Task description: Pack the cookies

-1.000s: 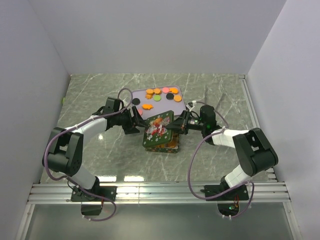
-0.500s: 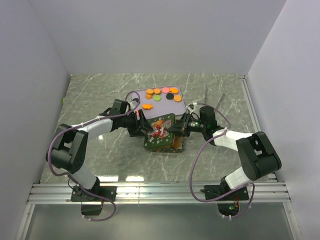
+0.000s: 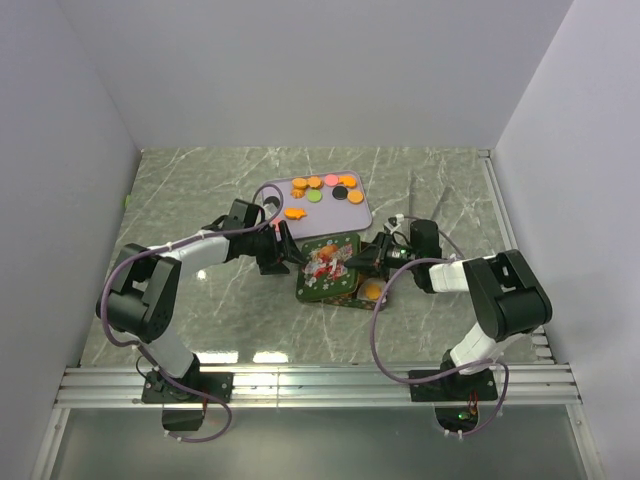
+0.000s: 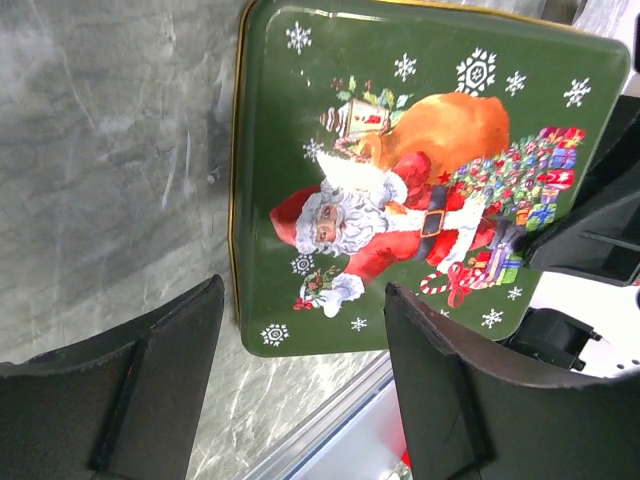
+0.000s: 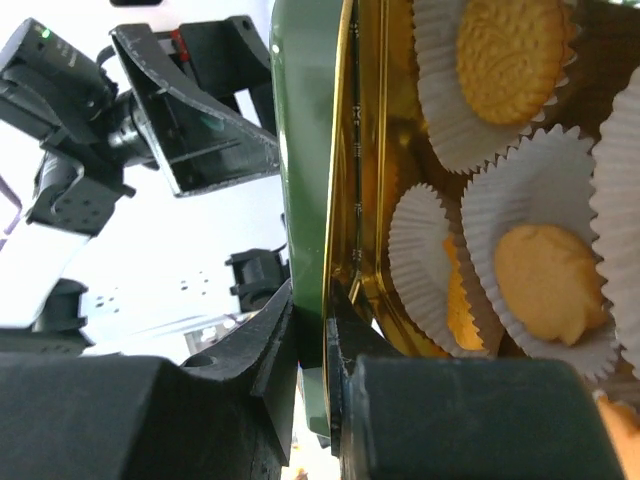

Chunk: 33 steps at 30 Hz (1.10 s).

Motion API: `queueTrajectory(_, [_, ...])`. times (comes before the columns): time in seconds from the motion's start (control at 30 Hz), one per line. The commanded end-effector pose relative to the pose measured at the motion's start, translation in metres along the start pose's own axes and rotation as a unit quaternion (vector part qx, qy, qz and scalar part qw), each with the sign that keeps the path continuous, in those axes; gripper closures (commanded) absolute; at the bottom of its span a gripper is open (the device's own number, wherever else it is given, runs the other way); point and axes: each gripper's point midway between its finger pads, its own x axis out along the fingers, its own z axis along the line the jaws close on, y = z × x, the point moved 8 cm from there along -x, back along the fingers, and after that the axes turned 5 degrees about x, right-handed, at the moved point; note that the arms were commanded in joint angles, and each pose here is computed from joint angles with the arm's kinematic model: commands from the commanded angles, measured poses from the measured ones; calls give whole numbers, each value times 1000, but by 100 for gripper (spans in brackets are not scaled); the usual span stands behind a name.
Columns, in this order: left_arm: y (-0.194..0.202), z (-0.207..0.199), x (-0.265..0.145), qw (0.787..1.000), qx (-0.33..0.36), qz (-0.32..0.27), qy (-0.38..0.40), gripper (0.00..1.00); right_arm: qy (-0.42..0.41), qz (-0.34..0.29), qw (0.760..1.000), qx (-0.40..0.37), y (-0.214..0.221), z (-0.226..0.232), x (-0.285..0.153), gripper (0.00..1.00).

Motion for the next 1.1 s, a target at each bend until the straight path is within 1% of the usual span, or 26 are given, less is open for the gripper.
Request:
queueTrajectory(0.0, [-12, -8, 0, 1000, 13, -18, 7, 29, -36, 19, 999, -1, 3, 5, -6, 100])
queueTrajectory(0.17, [-15, -12, -2, 1000, 14, -25, 9, 29, -56, 33, 997, -32, 7, 28, -13, 100])
queueTrajectory(0.27, [-19, -15, -3, 999, 16, -28, 7, 30, -77, 33, 995, -55, 8, 50, -20, 100])
queueTrajectory(0.3, [-21, -16, -4, 999, 17, -30, 6, 30, -90, 31, 993, -65, 8, 64, -23, 100])
queueTrajectory(0.37, [-25, -22, -8, 999, 19, -40, 6, 30, -101, 19, 992, -75, 8, 81, -31, 100])
queueTrajectory(0.4, [-27, -25, -10, 999, 21, -45, 5, 30, -104, 6, 991, -90, 5, 92, -35, 100])
queueTrajectory(0.43, [-29, -26, -13, 998, 24, -50, 2, 30, -95, -27, 991, -93, -3, 97, -41, 100])
queueTrajectory(0.47, [-34, -34, -17, 998, 32, -59, 2, 31, -70, -44, 994, -76, 0, 100, -49, 100])
queueTrajectory(0.5, [-33, -36, -19, 998, 35, -59, -10, 31, -67, -66, 991, -100, -4, 110, -55, 100])
queueTrajectory(0.53, [-34, -37, -20, 997, 41, -61, -15, 31, -63, -97, 988, -104, -11, 115, -64, 100])
queueTrajectory(0.57, [-38, -46, -23, 996, 50, -69, -13, 31, -53, -108, 988, -98, -8, 120, -72, 100])
queueTrajectory(0.6, [-35, -50, -23, 996, 55, -61, -17, 31, -44, -131, 983, -124, -13, 130, -81, 100])
queueTrajectory(0.63, [-35, -53, -22, 996, 64, -63, -23, 31, -27, -152, 980, -129, -14, 133, -87, 100])
queueTrajectory(0.67, [-39, -61, -21, 995, 74, -66, -26, 31, 15, -185, 977, -106, -15, 129, -98, 100])
queueTrajectory(0.7, [-31, -67, -15, 995, 83, -49, -34, 31, 30, -209, 968, -132, -18, 138, -107, 100])
queueTrajectory(0.77, [-33, -72, -2, 992, 97, -44, -64, 34, 64, -244, 960, -118, -16, 137, -122, 100])
queueTrajectory(0.8, [-25, -78, 6, 991, 109, -32, -74, 34, 70, -249, 958, -127, -15, 140, -126, 100])
queueTrajectory(0.83, [-21, -77, 11, 990, 106, -17, -93, 35, 78, -251, 956, -129, -13, 140, -128, 100])
queueTrajectory(0.87, [-23, -76, 23, 987, 108, -15, -115, 36, 93, -254, 955, -122, -8, 138, -131, 100])
queueTrajectory(0.93, [-14, -78, 34, 985, 111, 8, -135, 38, 100, -261, 952, -122, -5, 136, -133, 100])
queueTrajectory(0.97, [-15, -76, 43, 982, 112, 11, -153, 38, 102, -260, 952, -123, -2, 136, -134, 100])
queueTrajectory(1.07, [-9, -74, 52, 973, 117, 22, -196, 40, 107, -262, 951, -124, 1, 131, -135, 100])
